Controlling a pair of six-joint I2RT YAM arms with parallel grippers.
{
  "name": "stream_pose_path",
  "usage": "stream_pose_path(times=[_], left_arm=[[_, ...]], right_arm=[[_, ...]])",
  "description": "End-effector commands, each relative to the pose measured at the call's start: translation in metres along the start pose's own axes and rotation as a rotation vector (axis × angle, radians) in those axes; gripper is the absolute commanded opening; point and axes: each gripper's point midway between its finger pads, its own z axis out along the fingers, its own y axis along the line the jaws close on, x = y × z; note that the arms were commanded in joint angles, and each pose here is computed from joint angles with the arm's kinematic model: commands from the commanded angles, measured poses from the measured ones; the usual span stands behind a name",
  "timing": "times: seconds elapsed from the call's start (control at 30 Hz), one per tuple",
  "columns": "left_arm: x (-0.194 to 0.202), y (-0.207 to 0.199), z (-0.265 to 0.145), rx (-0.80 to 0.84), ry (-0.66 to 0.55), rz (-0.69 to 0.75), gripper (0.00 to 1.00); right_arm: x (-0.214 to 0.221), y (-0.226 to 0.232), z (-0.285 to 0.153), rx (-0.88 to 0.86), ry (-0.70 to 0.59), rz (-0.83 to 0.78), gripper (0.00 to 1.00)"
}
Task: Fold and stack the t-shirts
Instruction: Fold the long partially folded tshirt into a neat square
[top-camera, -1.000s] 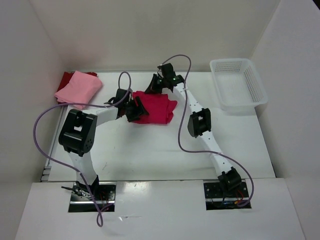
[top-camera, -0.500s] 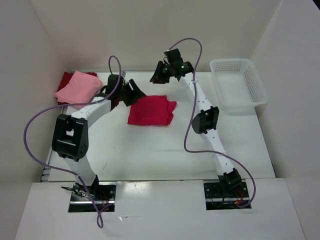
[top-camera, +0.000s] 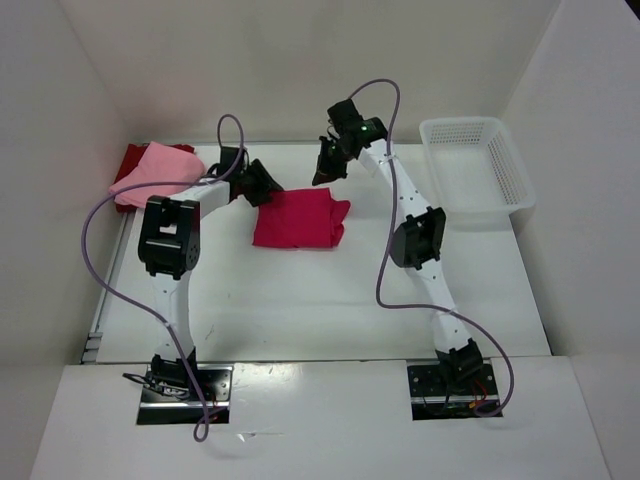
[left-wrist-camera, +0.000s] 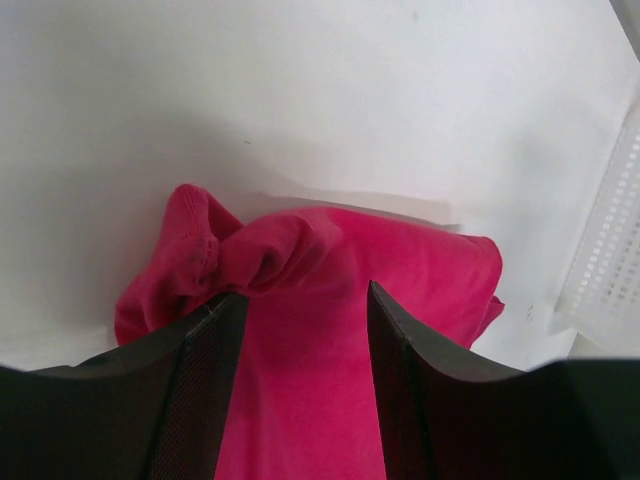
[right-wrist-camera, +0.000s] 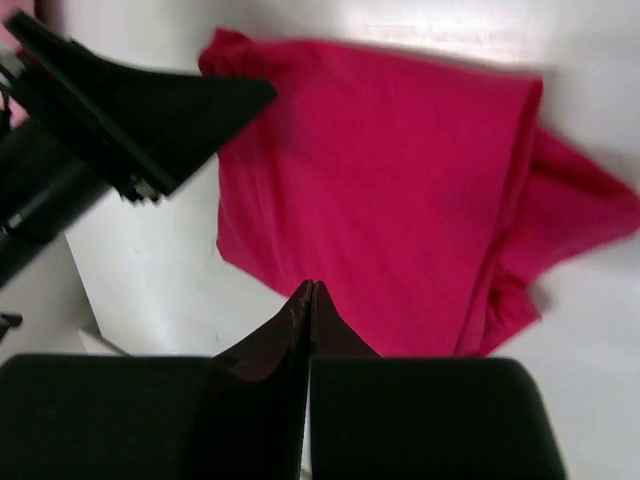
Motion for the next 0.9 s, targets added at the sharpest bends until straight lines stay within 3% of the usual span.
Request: stream_pose_path(times=[0.0, 0.17, 0.23, 0.27, 0.3, 0.33, 0.47, 0.67, 0.8, 0.87], left_arm=[[-0.035, 0.005, -0.005, 0.007, -0.093, -0.015, 0.59], [-0.058, 0.022, -0.021, 0.008, -0.135, -0.084, 0.64], [-0.061, 0.010, -0.036, 0.071, -0.141, -0.092, 0.70], [-0.067, 0.004, -0.044, 0.098, -0.163, -0.097, 0.72], [-0.066, 0.001, -0.051, 0.106, -0.171, -0.093, 0.74], [-0.061, 0.001, -0.066, 0.099, -0.183, -0.093, 0.74], [-0.054, 0.003, -0.097, 0.086, -0.224, -0.046, 0.77], [-0.036, 0.028, -0.125, -0.010, -0.282, -0.031, 0.78], [-0.009, 0.056, -0.111, -0.077, -0.192, -0.024, 0.80], [0.000, 0.063, -0.106, -0.090, -0.144, -0.010, 0.82]], right_arm=[[-0.006, 0.043, -0.094, -0.092, -0.080, -0.065, 0.00], [0.024, 0.053, -0.107, -0.102, -0.051, -0.099, 0.00], [0.056, 0.044, -0.102, -0.122, 0.001, -0.074, 0.00], [0.040, 0.059, -0.100, -0.231, -0.090, -0.053, 0.02], [0.069, 0.034, -0.073, -0.233, -0.015, 0.002, 0.04], [0.075, 0.043, -0.074, -0.308, -0.003, 0.000, 0.04], [0.090, 0.017, -0.010, -0.266, 0.120, -0.006, 0.01], [0.058, 0.026, 0.028, -0.295, 0.063, -0.008, 0.01], [0.055, -0.001, 0.079, -0.232, 0.102, 0.047, 0.00], [0.055, -0.009, 0.085, -0.219, 0.110, 0.081, 0.00]])
